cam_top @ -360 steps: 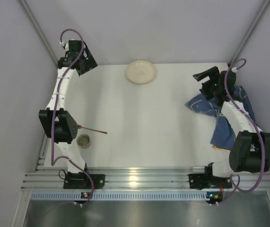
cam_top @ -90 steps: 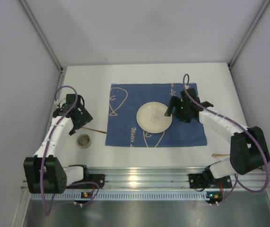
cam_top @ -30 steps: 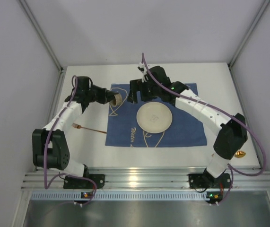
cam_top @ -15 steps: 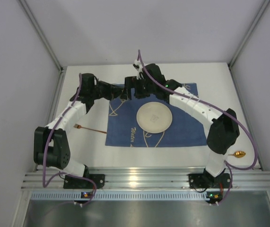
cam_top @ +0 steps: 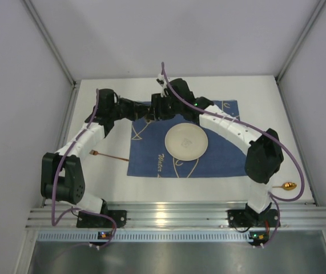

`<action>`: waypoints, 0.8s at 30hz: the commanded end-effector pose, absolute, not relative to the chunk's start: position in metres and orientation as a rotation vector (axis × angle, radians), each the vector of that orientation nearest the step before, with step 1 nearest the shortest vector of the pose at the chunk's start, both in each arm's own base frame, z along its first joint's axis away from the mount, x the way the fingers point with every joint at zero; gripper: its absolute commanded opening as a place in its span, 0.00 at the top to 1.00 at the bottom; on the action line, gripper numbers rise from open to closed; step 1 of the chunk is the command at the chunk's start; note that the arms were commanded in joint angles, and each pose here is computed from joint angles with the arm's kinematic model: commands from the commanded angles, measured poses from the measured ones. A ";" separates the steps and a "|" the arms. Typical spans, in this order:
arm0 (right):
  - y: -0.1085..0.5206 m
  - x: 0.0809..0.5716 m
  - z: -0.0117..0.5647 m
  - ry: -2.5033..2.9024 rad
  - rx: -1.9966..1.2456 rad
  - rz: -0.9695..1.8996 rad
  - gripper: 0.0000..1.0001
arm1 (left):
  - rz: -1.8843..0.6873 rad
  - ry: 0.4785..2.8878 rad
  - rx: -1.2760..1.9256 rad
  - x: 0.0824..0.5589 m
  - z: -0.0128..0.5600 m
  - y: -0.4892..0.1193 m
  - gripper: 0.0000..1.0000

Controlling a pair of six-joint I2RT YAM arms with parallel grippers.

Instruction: Set the dinner table for one person

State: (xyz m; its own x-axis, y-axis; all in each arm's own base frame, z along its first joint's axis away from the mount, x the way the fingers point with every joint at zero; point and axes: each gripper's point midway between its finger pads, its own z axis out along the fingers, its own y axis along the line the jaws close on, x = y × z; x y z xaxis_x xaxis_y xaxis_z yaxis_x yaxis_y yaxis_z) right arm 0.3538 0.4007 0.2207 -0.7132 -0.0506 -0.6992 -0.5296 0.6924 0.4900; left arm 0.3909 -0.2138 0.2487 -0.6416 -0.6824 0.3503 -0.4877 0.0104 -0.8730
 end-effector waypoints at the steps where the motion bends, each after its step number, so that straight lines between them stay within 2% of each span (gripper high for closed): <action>1: 0.404 0.370 0.240 2.161 -0.385 0.907 0.73 | -1.850 2.102 -1.168 0.378 0.278 -0.224 1.00; 3: 0.403 0.371 0.243 2.154 -0.379 0.902 0.83 | -1.839 2.133 -1.177 0.374 0.271 -0.224 1.00; 5: 0.402 0.371 0.247 2.147 -0.373 0.902 0.87 | -1.830 2.157 -1.174 0.372 0.264 -0.224 1.00; 7: 0.401 0.371 0.247 2.150 -0.361 0.898 0.94 | -1.829 2.190 -1.159 0.370 0.258 -0.225 0.80; 9: 0.400 0.370 0.244 2.160 -0.353 0.895 1.00 | -1.813 2.205 -1.103 0.371 0.257 -0.225 0.64; 10: 0.398 0.369 0.240 2.170 -0.346 0.890 1.00 | -1.790 2.229 -1.120 0.370 0.252 -0.225 0.52; 16: 0.391 0.365 0.224 2.206 -0.330 0.861 1.00 | -1.648 2.318 -1.118 0.366 0.227 -0.212 0.34; 21: 0.378 0.368 0.218 2.221 -0.299 0.816 1.00 | -1.573 2.337 -1.099 0.365 0.219 -0.197 0.27; 23: 0.363 0.375 0.209 2.243 -0.257 0.791 1.00 | -1.483 2.354 -1.101 0.366 0.218 -0.182 0.10; 24: 0.356 0.377 0.207 2.246 -0.244 0.788 1.00 | -1.445 2.363 -1.105 0.365 0.217 -0.175 0.08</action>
